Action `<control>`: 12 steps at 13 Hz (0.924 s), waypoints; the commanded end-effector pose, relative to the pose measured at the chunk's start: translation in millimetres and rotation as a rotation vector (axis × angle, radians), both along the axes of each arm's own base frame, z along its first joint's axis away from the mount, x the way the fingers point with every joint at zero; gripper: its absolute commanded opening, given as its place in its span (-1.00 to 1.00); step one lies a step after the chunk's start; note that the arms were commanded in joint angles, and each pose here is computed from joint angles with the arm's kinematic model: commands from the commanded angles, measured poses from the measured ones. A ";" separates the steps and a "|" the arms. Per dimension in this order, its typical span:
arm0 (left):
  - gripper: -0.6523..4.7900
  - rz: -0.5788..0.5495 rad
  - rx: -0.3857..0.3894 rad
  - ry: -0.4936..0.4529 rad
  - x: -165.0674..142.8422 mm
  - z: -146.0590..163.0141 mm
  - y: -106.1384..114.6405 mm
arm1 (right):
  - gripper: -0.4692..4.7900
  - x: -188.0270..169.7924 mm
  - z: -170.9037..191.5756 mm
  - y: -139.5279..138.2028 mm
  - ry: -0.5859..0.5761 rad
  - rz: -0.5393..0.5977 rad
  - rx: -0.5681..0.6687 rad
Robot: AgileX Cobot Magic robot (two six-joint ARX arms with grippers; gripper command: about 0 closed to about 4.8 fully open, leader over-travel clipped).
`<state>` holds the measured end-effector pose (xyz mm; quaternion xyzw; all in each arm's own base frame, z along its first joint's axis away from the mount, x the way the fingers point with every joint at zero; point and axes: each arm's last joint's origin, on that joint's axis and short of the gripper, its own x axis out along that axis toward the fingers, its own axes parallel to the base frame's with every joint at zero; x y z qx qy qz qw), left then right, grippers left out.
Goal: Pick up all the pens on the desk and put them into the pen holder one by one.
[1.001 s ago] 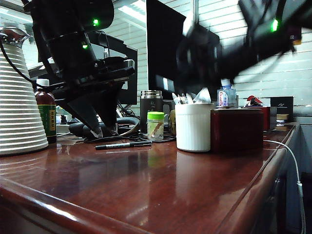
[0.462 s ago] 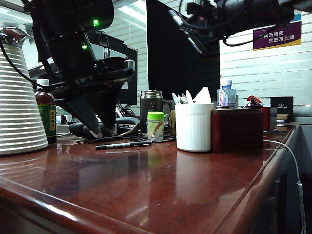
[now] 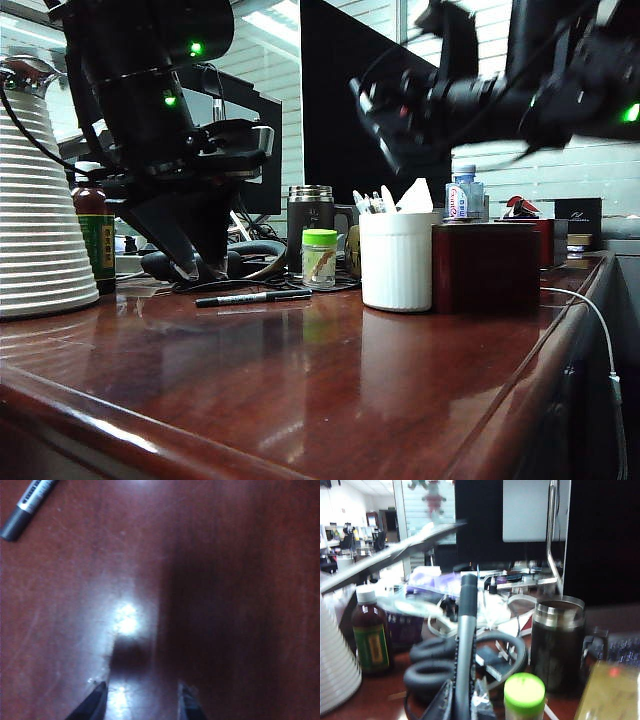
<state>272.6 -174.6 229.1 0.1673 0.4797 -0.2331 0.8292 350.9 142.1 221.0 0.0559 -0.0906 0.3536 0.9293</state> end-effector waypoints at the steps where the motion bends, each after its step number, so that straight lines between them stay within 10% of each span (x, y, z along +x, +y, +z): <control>1: -0.08 -0.014 -0.004 -0.039 2.4 2.0 -1.4 | -0.85 5.3 -15.8 1.6 0.037 -0.024 -0.005; 9: -0.08 -0.014 -0.004 -0.040 2.4 2.1 -1.4 | -0.84 7.9 -32.6 3.0 0.127 -0.017 -0.084; 12: -0.08 -0.014 -0.003 -0.038 2.3 2.0 -1.4 | -0.56 6.8 -29.9 3.9 0.102 0.026 -0.081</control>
